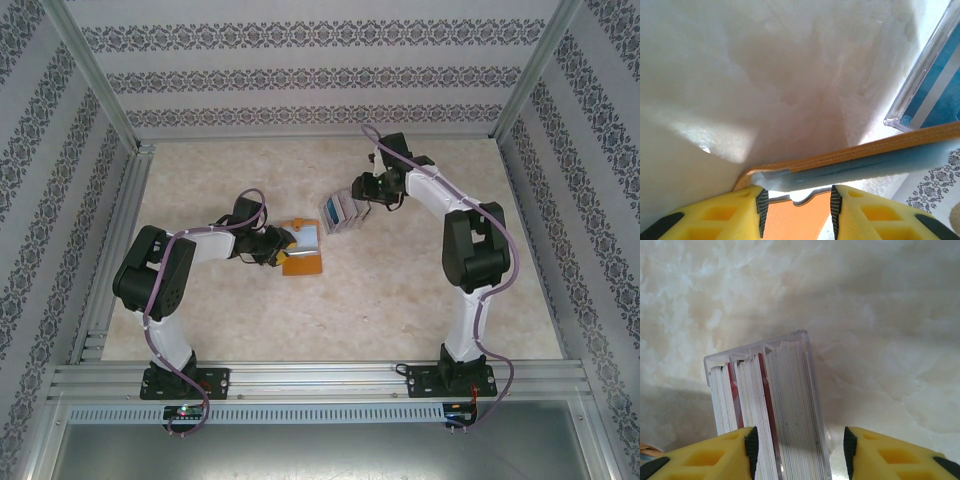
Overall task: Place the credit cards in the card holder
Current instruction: Pick up the credit card from the storage box, then press the card holder at the center of the table, then rotate the card holder at the center of the table.
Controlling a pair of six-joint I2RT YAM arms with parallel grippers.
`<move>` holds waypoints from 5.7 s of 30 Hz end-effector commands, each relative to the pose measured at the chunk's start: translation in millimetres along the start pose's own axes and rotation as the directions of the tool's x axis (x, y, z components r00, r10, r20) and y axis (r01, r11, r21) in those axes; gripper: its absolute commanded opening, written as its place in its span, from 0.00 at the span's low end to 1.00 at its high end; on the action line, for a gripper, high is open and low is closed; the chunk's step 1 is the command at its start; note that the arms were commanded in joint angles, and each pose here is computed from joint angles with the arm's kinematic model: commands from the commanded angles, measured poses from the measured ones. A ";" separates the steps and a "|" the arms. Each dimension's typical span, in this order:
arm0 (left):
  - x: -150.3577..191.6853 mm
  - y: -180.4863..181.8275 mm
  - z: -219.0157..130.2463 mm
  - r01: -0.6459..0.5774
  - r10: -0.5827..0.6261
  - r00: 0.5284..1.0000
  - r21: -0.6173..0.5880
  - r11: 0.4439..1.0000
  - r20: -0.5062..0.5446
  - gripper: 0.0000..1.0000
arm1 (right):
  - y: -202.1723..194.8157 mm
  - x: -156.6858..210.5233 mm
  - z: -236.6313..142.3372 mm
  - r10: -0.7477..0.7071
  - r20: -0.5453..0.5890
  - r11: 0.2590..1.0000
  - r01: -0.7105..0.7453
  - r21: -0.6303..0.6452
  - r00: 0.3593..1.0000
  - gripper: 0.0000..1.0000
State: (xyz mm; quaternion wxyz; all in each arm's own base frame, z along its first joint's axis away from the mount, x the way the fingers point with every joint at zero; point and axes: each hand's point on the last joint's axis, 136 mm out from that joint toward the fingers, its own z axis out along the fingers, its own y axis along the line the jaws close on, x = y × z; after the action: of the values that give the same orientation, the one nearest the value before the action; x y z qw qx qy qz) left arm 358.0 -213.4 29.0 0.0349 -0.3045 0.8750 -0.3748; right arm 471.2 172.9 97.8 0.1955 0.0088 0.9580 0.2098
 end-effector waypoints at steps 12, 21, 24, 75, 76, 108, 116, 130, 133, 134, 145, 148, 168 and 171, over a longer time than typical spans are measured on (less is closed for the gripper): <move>15.4 54.7 6.8 0.055 -0.060 0.998 -0.162 0.985 -0.025 0.41 | 26.0 12.3 14.2 -0.084 -0.103 0.996 0.083 -0.009 0.991 0.50; 15.9 53.5 6.8 0.055 -0.060 0.998 -0.151 0.987 -0.029 0.41 | 16.7 11.6 19.3 -0.117 -0.127 0.989 0.127 0.080 0.985 0.50; 15.9 53.1 6.1 0.055 -0.060 0.998 -0.150 0.987 -0.028 0.41 | 24.0 10.2 17.7 -0.123 -0.123 0.990 0.130 0.057 0.985 0.50; 14.5 47.6 3.4 0.041 -0.046 0.999 -0.155 0.987 -0.028 0.41 | 9.4 -17.7 -43.3 -0.122 0.021 0.988 0.119 0.093 0.992 0.00; 14.4 45.4 2.3 0.043 -0.047 0.999 -0.149 0.988 -0.026 0.41 | 8.9 -19.5 -48.8 -0.124 0.030 0.988 0.120 0.095 0.992 0.00; -11.0 -30.3 -67.6 -0.147 0.161 0.980 -0.120 0.982 0.121 0.43 | 171.3 121.6 -35.2 -0.089 -0.021 0.917 0.074 -0.391 0.996 0.01; -59.9 -43.3 -75.6 -0.221 0.257 0.953 -0.213 0.952 0.161 0.43 | 180.6 103.3 -27.3 -0.059 0.057 0.937 0.075 -0.342 0.997 0.01; -84.5 -55.6 -74.9 -0.250 0.287 0.943 -0.214 0.944 0.168 0.43 | 161.8 158.5 18.4 -0.044 -0.044 0.975 0.033 -0.221 0.998 0.01; -83.8 -53.9 -69.2 -0.262 0.295 0.943 -0.203 0.944 0.154 0.43 | 138.1 171.4 23.2 -0.045 -0.067 0.987 0.034 -0.156 0.997 0.01; -82.4 -55.3 -66.4 -0.270 0.298 0.944 -0.187 0.945 0.144 0.43 | 134.5 173.5 24.9 -0.041 -0.073 0.988 0.029 -0.153 0.996 0.01; -53.8 -68.3 -49.3 -0.427 0.426 0.904 -0.100 0.899 -0.037 0.43 | 126.8 172.7 36.3 -0.062 -0.121 0.990 0.045 -0.137 0.991 0.02; -49.2 -70.3 -48.8 -0.465 0.459 0.884 -0.084 0.881 -0.083 0.44 | 125.0 177.6 40.4 -0.073 -0.157 0.988 0.050 -0.143 0.985 0.02; -38.3 -73.8 -23.3 -0.678 0.663 0.689 0.064 0.732 -0.293 0.46 | 107.8 189.6 42.2 -0.086 -0.212 0.989 0.058 -0.136 0.974 0.03; -26.3 -66.5 -16.2 -0.694 0.667 0.657 0.061 0.717 -0.352 0.46 | 107.0 189.3 43.4 -0.088 -0.217 0.989 0.059 -0.136 0.972 0.03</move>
State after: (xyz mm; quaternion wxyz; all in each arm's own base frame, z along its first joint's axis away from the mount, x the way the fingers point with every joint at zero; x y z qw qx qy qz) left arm 426.0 -210.6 83.8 0.0385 0.0735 0.9374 -0.3381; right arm 314.9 317.9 51.5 0.1226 -0.0618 0.9485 0.2854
